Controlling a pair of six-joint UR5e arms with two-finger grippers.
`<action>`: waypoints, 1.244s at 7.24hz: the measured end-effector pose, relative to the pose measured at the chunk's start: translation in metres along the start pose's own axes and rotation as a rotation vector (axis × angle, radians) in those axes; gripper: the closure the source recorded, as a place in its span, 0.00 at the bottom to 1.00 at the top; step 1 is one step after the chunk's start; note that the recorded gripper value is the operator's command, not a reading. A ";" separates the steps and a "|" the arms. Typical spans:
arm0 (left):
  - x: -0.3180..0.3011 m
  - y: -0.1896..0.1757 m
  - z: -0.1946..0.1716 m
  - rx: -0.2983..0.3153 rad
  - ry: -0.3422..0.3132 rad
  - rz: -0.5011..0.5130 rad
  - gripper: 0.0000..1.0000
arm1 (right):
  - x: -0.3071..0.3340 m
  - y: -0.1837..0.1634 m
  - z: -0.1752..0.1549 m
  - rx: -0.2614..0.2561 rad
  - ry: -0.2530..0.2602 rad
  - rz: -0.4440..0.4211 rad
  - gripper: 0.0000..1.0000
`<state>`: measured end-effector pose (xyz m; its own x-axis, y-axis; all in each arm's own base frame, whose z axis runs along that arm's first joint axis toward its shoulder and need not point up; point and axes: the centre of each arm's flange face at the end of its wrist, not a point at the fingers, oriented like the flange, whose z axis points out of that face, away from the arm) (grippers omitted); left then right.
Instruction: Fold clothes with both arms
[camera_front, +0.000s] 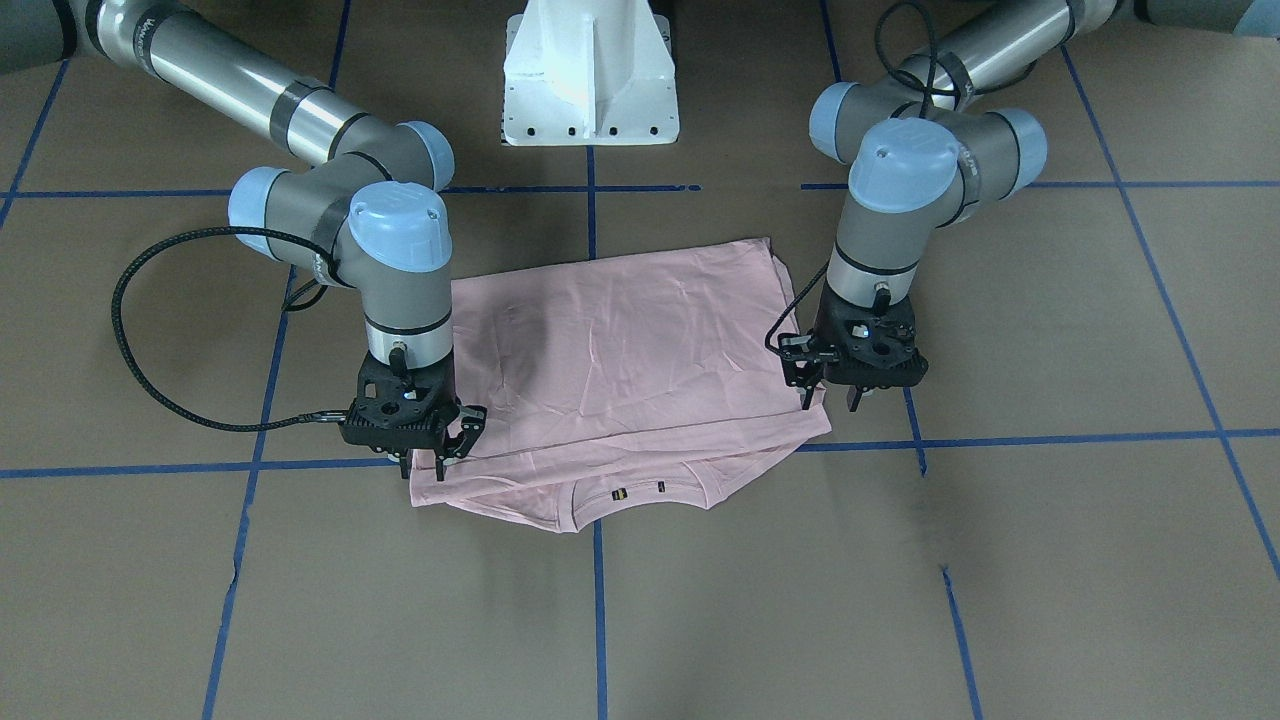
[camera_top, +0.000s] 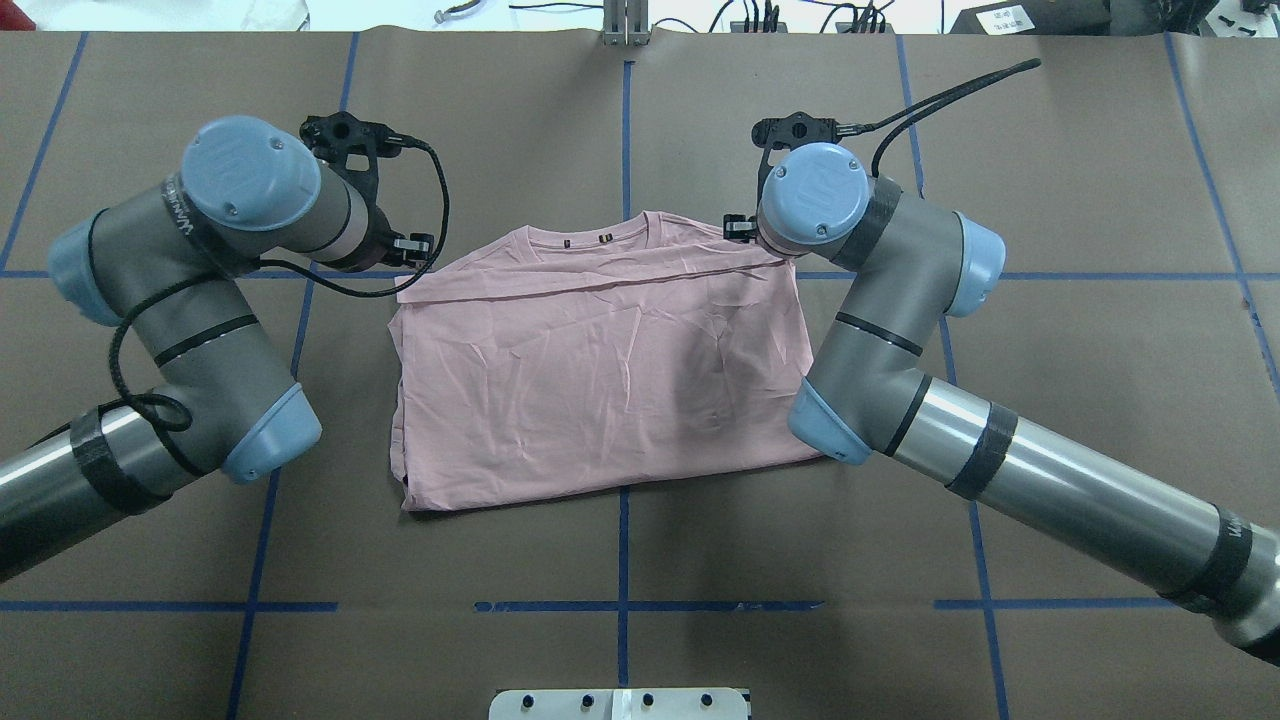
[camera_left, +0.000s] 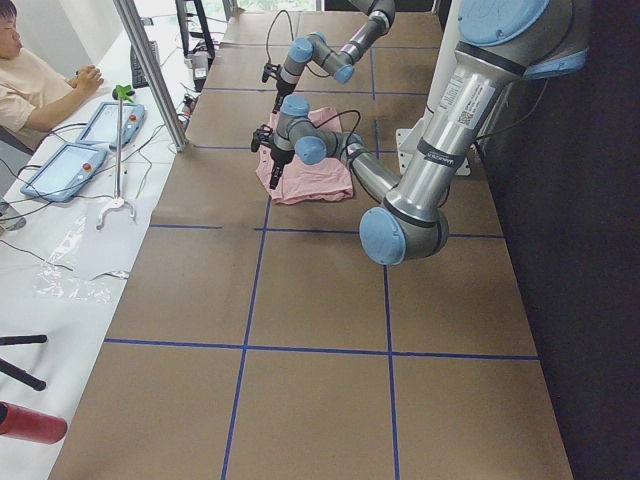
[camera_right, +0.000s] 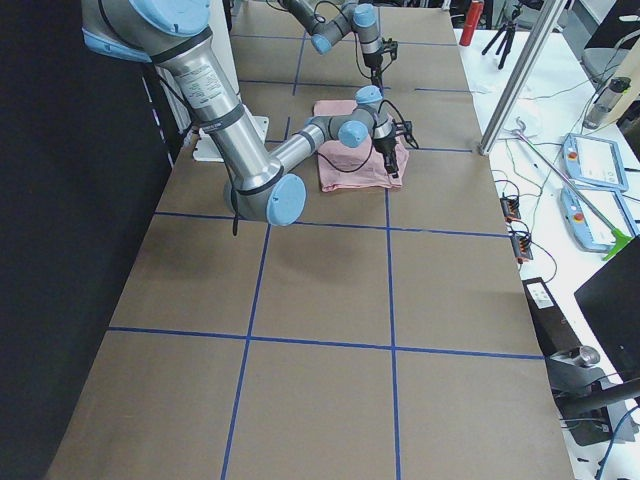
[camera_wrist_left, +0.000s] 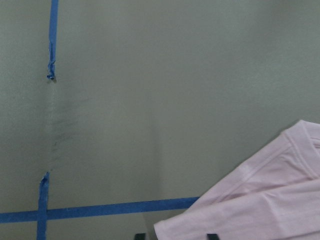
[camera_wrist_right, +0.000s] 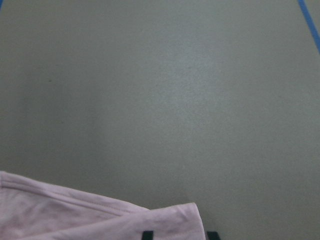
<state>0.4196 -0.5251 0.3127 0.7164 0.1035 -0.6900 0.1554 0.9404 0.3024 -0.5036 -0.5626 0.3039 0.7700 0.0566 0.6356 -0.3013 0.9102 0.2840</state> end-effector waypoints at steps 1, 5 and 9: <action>-0.010 0.015 -0.021 0.012 0.026 0.006 0.00 | 0.014 -0.005 -0.012 -0.027 -0.038 -0.029 0.00; -0.006 0.125 -0.045 -0.054 0.097 -0.119 0.42 | 0.061 0.008 -0.065 -0.066 -0.100 -0.086 0.00; 0.046 0.218 -0.019 -0.127 0.084 -0.231 0.49 | 0.063 0.010 -0.072 -0.067 -0.092 -0.087 0.00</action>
<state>0.4731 -0.3095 0.3342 0.6118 -0.0966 -0.7851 0.2178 0.9747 0.0499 -0.4182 -0.5204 0.2951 0.7358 -0.0592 0.6746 -0.1948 0.9355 0.2946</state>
